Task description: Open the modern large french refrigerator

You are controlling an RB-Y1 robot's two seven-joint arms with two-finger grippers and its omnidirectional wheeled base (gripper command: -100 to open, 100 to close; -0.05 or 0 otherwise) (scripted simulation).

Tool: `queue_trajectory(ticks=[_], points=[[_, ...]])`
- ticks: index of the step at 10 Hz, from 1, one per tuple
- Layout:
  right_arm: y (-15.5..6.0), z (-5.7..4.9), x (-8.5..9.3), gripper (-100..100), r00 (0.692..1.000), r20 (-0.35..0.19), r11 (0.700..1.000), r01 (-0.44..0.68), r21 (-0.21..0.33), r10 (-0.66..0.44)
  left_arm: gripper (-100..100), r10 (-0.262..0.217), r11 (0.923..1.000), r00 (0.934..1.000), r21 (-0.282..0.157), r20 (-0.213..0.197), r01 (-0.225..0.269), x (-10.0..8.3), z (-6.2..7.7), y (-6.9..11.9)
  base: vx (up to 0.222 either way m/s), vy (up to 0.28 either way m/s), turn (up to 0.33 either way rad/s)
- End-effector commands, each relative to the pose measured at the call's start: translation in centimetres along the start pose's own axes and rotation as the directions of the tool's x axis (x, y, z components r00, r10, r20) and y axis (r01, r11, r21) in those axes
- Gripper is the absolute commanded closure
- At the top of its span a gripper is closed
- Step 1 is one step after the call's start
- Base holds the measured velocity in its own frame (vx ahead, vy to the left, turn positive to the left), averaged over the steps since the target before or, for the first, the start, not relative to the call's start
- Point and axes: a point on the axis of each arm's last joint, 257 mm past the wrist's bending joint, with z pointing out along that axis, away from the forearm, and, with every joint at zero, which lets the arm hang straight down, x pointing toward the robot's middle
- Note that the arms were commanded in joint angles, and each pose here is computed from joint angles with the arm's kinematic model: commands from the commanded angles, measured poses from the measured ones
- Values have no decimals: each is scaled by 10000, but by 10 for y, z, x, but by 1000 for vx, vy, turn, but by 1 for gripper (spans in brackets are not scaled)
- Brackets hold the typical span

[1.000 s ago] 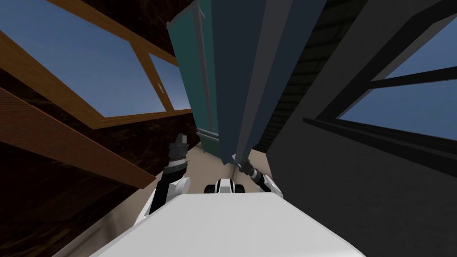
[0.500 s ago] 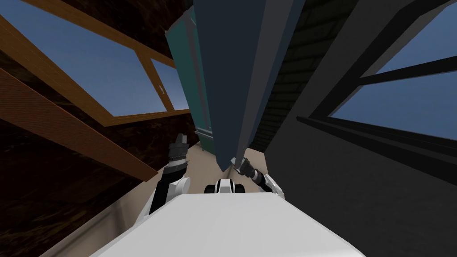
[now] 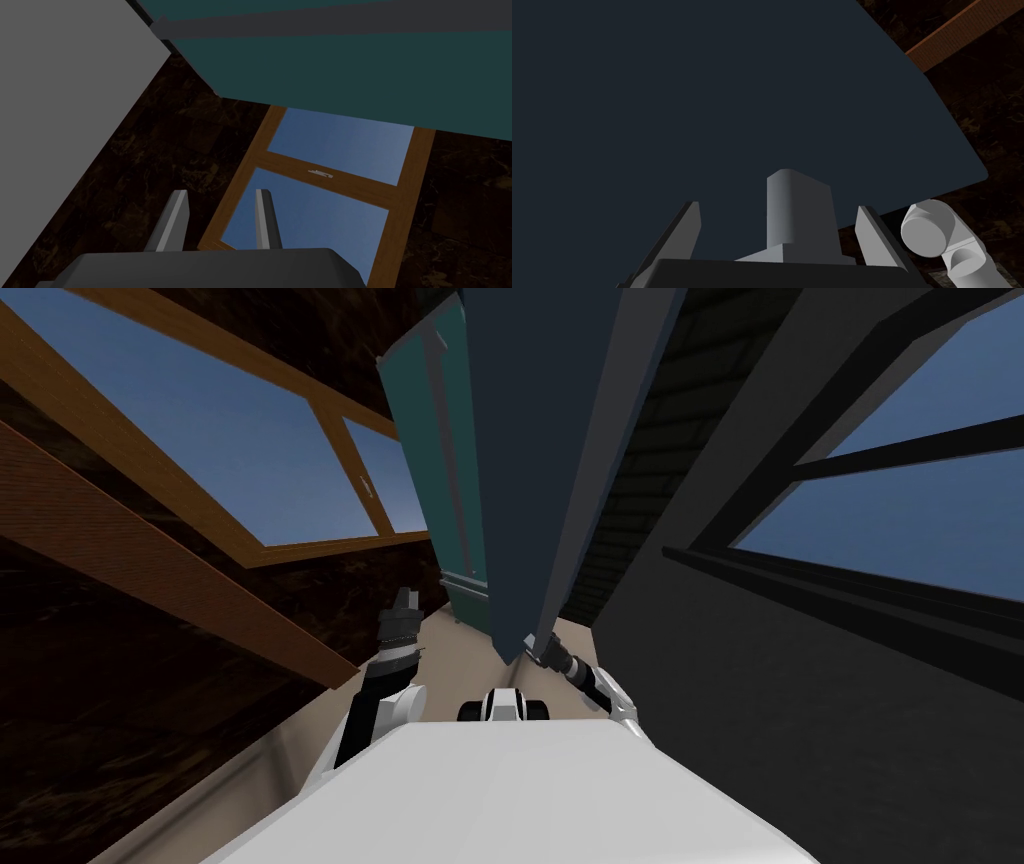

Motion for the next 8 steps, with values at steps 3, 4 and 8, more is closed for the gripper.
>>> queue_trajectory(ticks=[3,4,8], points=[[-27,15,-7,-100,9994,333,9999,102,98,-105,0,1,10000,10000,-1,-1,-1,0,0,0,-37,13,0],[-35,18,-7,-100,9994,343,9999,98,107,-101,0,2,10000,10000,-1,-1,-2,0,0,0,-24,2,2],[-17,7,8,-100,9996,-243,9998,-161,-87,159,0,2,10000,10000,-1,0,-2,0,0,0,-8,1,-2]])
